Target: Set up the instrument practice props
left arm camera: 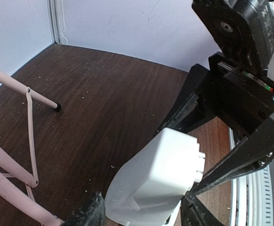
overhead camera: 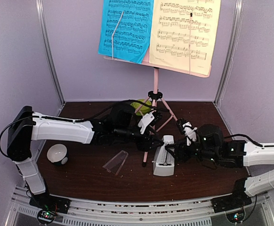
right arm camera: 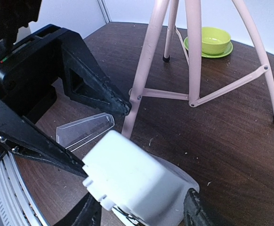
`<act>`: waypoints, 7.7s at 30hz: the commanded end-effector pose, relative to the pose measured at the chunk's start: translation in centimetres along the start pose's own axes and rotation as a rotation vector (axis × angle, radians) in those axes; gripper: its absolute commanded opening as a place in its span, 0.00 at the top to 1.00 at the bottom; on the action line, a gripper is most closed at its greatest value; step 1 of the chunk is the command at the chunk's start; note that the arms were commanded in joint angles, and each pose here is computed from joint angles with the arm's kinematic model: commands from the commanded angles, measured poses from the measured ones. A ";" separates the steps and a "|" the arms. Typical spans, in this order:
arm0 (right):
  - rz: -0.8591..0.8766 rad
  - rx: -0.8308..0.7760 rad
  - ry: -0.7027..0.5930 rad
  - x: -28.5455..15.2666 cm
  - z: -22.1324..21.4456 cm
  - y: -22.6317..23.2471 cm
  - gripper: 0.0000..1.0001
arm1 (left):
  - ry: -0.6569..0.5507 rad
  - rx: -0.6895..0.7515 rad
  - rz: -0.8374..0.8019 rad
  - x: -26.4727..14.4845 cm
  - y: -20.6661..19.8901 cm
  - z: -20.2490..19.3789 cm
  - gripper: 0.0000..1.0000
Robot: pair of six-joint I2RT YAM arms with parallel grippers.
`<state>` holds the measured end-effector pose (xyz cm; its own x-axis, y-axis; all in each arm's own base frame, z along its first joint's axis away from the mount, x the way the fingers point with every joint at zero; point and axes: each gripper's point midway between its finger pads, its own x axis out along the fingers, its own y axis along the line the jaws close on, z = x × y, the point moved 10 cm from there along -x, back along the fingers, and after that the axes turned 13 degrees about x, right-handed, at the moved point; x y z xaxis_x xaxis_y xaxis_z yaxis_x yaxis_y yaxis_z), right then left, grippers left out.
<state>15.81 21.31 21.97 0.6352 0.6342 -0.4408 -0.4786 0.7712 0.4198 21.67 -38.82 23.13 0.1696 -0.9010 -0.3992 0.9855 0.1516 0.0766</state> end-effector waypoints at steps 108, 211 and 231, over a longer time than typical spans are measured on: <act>0.062 -0.057 0.064 -1.9 -0.3 -3.9 0.29 | 0.046 0.038 0.077 2.7 -0.3 1.3 0.27; -0.229 0.231 -0.069 -9.1 5.4 -4.6 0.13 | 0.036 -0.350 0.543 -12.0 9.1 0.2 0.02; -0.306 0.211 -0.304 -15.3 16.1 -4.3 0.00 | 0.114 -0.562 0.842 -28.9 12.4 2.2 0.02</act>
<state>18.17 7.97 39.19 0.8893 0.3235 -0.3232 -0.1386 0.8641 0.4838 30.87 -13.79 36.02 0.7594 -0.4362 -0.4828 0.4392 0.8911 -0.1142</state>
